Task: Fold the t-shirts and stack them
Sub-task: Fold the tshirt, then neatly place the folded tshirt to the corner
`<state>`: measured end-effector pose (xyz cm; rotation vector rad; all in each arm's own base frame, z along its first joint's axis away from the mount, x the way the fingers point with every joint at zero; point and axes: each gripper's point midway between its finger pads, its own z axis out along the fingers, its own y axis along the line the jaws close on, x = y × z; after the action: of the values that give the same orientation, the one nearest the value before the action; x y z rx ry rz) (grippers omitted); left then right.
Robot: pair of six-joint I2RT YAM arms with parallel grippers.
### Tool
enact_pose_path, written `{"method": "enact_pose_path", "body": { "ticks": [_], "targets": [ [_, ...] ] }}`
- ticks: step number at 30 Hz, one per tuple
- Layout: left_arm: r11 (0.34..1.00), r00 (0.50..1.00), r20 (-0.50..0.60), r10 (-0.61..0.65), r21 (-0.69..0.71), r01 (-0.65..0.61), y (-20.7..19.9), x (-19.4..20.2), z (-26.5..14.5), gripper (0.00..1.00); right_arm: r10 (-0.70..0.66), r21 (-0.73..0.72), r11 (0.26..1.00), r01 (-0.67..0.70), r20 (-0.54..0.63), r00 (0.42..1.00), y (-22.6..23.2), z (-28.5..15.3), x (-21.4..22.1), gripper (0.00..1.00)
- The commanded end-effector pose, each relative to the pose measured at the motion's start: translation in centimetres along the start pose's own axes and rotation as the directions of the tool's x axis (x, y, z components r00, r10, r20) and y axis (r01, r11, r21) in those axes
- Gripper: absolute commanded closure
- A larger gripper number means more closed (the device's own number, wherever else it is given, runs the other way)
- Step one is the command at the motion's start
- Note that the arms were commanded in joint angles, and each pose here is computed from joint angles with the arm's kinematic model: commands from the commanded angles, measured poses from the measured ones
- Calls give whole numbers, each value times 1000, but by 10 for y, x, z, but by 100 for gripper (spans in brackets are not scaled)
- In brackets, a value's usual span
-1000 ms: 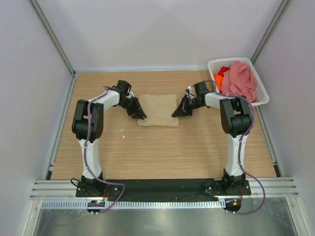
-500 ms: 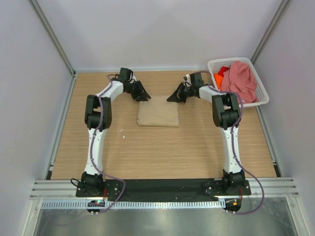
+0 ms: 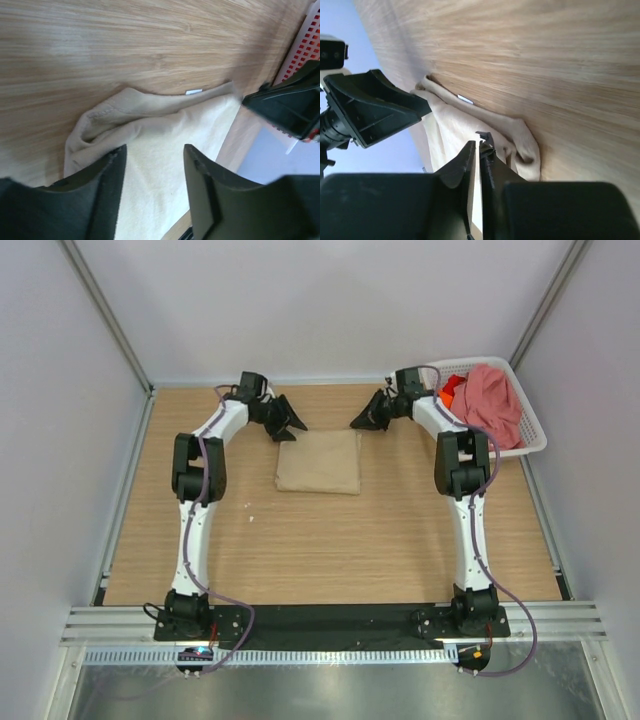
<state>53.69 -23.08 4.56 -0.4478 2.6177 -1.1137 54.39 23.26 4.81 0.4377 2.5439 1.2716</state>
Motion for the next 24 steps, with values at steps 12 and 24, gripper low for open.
{"method": "enact_pose_path", "body": {
  "ticks": [12,24],
  "targets": [
    [921,924,159,349,-238,-307,-22,-17,-121,13,-198,214,956,200,-29,980,54,-118,28,59],
    [873,897,21,442,-238,-425,32,-6,-68,15,-262,227,938,264,-39,964,60,-217,138,53]
  ]
}}
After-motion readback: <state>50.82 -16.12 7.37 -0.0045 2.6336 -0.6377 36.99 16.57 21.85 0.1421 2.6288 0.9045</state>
